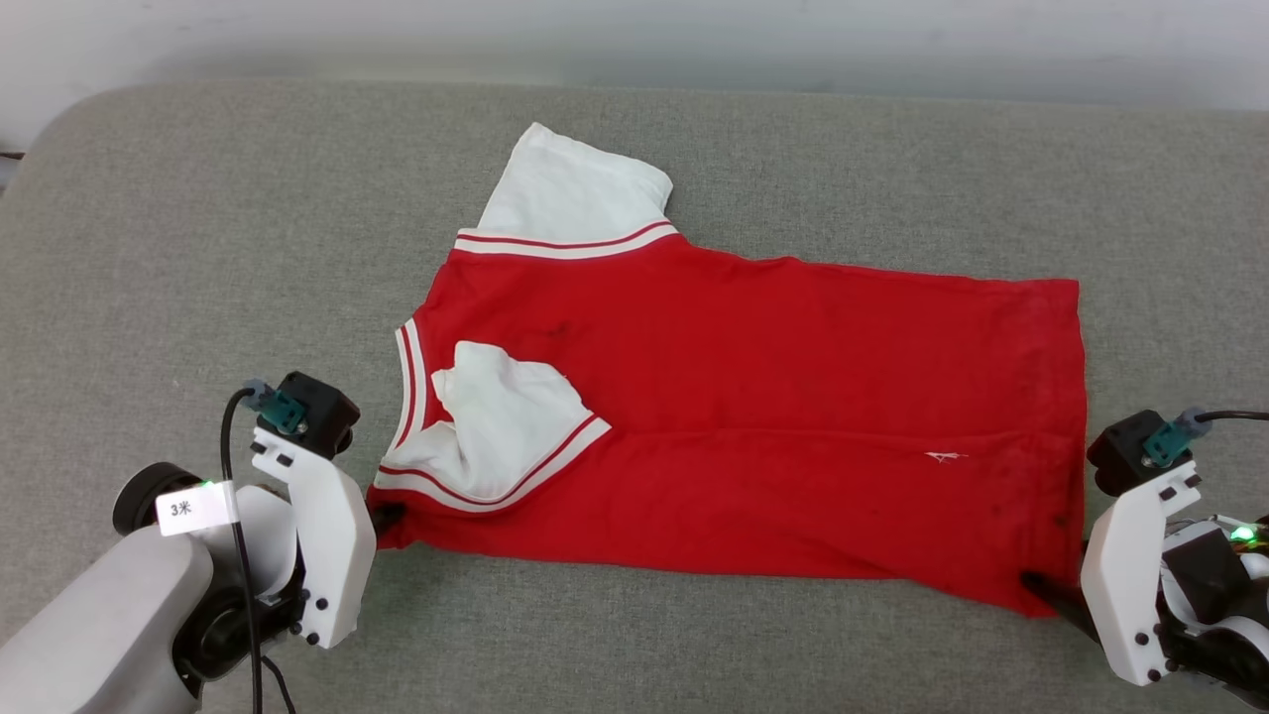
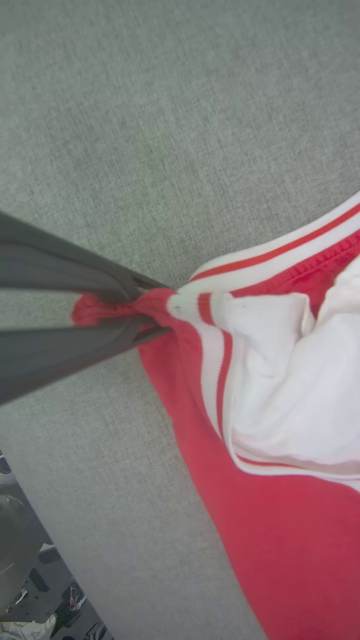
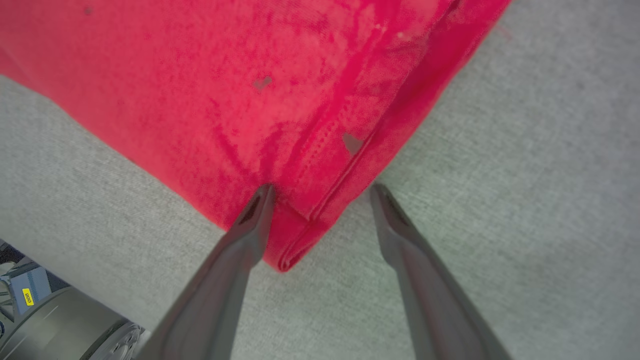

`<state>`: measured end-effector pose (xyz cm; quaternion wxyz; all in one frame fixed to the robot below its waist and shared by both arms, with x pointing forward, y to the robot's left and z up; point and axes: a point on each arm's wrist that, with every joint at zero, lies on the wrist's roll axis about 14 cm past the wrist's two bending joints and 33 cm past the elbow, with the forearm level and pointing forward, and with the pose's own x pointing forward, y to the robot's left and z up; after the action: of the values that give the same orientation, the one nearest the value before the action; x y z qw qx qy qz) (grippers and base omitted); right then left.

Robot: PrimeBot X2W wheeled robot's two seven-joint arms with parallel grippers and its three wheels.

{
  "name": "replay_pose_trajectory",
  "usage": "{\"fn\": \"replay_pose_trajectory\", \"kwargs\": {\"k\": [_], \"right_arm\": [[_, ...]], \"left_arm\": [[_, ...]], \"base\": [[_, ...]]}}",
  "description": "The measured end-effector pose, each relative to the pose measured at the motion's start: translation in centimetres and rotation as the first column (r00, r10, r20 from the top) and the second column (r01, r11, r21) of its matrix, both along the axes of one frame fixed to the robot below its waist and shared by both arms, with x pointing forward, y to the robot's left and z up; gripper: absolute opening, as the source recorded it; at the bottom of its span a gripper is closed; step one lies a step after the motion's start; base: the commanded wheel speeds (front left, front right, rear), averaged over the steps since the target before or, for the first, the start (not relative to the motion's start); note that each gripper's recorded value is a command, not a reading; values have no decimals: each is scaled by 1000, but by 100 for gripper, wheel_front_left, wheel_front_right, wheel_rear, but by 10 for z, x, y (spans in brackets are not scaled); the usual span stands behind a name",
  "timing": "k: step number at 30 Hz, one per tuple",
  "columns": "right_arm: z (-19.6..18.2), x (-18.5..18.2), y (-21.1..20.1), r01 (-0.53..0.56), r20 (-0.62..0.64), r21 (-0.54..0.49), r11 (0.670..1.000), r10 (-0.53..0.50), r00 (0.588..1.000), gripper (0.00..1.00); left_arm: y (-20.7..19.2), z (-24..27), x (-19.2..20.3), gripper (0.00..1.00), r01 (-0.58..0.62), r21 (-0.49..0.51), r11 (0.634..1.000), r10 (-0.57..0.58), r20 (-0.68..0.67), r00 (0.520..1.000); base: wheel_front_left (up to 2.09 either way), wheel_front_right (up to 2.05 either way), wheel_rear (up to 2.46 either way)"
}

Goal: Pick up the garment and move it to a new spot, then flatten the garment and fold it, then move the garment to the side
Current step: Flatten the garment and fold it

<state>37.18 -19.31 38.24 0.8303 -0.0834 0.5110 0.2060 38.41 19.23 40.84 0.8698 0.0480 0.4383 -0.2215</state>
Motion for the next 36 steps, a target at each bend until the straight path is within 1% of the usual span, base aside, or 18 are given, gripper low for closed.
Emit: {"fn": "replay_pose_trajectory", "kwargs": {"k": [5,9,10,11,16,20,23,31,36], "right_arm": [[-22,-7,3,-19,-54,-19,1000,18,998,100],[-28,-8,3,-14,-51,-10,1000,14,999,100],[-28,-7,4,-10,-43,-1,1000,10,999,34],[-28,-6,4,-6,-32,7,1000,6,999,0],[-15,6,8,3,77,48,999,-7,997,0],[5,14,8,17,168,91,996,-32,985,0],[20,13,5,24,217,115,993,-49,975,0],[41,-13,-7,52,270,150,987,-92,959,0],[42,-33,-17,85,248,150,985,-121,961,0]], "left_arm": [[0,-3,2,0,-3,-3,1000,3,-3,1000],[0,-5,2,0,-9,-4,1000,9,-1,1000],[0,-5,2,0,-9,-4,1000,9,-1,1000],[0,-5,2,0,-10,-3,1000,10,-1,1000],[2,-3,-1,0,-27,-14,1000,27,9,1000],[3,4,-5,0,-36,-23,999,37,32,999],[5,10,-10,0,-42,-32,999,44,49,998],[3,16,-36,0,-55,-60,997,58,52,997],[5,13,-52,0,-76,-69,995,79,31,996]], "base": [[0,0,0],[0,0,0],[0,0,0],[0,0,0],[0,0,0],[0,0,0],[0,0,0],[0,0,0],[0,0,0]]}}
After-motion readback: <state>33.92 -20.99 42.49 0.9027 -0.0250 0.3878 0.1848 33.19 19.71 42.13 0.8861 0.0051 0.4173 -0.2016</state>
